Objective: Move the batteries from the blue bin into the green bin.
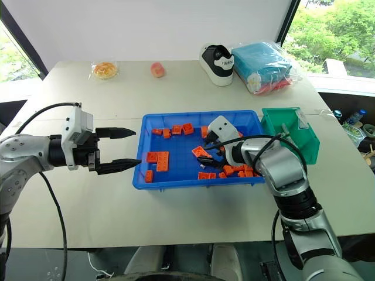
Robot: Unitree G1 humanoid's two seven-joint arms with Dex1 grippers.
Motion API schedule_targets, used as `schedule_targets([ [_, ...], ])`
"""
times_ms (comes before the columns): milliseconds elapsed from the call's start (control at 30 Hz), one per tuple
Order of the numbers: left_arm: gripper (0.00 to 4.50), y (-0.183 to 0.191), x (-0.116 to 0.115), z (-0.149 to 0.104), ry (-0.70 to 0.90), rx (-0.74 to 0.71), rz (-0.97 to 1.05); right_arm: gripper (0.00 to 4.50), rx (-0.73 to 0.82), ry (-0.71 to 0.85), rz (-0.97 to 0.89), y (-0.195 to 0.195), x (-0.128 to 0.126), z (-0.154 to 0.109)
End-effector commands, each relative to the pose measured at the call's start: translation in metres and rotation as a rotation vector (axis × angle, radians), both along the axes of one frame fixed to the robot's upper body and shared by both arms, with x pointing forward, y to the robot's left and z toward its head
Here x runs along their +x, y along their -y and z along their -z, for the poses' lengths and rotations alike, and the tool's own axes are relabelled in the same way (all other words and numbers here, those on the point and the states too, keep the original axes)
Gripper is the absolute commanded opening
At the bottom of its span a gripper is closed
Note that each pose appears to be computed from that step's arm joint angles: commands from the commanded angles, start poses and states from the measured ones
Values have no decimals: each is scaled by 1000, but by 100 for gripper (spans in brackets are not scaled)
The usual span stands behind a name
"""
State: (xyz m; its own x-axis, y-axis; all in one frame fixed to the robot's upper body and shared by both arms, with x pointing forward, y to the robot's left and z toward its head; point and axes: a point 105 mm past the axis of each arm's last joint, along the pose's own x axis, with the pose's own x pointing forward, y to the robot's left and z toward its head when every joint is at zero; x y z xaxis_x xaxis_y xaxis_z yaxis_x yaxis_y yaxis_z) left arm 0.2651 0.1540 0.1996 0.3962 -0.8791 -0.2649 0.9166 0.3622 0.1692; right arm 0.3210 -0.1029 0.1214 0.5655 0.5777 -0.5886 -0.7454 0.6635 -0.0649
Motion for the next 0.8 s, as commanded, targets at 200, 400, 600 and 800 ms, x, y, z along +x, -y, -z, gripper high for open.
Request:
schedule_targets([
  [200,450,2,-1,-13,47,-10,13,446,-70,56,-31,-10,12,15],
  [400,450,1,-1,-15,53,-8,10,378,-91,80,-28,-9,20,20],
  [600,450,-1,1,-15,54,-12,3,222,-20,76,-93,-28,16,6],
  [800,450,-1,4,-16,61,-16,2,222,-19,151,-210,-64,25,-1],
])
